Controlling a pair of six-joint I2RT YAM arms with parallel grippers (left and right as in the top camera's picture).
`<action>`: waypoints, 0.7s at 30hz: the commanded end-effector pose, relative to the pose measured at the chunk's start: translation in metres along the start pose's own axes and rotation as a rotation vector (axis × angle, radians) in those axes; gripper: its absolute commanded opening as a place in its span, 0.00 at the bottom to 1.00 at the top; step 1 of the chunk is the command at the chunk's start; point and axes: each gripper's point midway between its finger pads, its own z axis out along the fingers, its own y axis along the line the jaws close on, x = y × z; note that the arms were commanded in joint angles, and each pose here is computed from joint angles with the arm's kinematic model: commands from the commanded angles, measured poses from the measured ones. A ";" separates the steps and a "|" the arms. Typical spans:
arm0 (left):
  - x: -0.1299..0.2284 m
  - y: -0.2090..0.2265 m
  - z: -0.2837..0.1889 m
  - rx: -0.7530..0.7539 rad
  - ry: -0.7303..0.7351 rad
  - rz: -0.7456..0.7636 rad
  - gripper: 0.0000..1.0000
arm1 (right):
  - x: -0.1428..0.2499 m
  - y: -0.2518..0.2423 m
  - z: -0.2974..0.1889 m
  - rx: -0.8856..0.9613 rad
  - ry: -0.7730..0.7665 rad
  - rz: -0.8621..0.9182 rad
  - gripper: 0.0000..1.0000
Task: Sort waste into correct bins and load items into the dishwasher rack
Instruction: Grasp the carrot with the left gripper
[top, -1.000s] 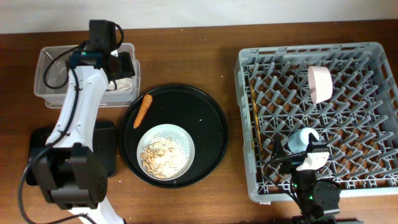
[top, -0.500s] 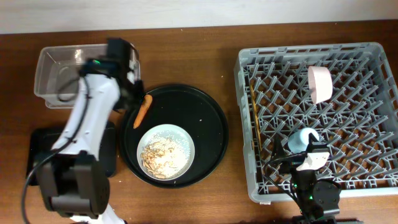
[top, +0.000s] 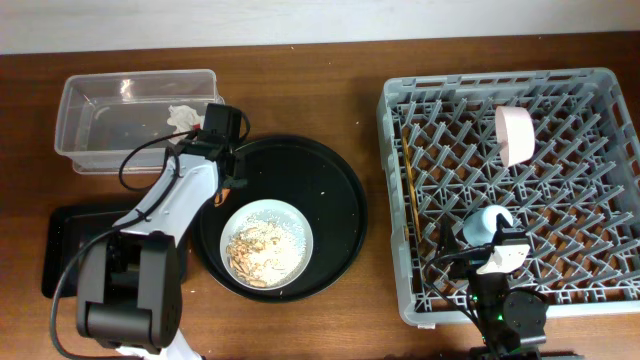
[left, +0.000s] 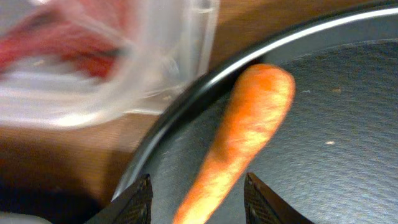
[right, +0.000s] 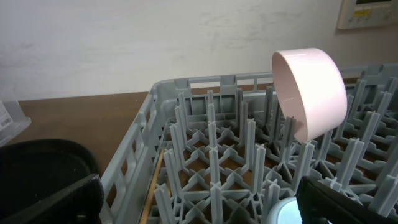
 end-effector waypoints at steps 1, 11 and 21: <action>0.012 -0.020 0.004 0.111 0.015 0.098 0.47 | 0.002 -0.001 0.000 0.003 0.004 0.007 0.98; 0.010 -0.018 0.019 0.084 -0.002 0.185 0.48 | 0.003 -0.001 0.000 0.003 0.004 0.007 0.98; 0.026 -0.031 0.036 0.146 0.065 0.195 0.16 | 0.003 -0.001 0.000 0.004 0.004 0.007 0.98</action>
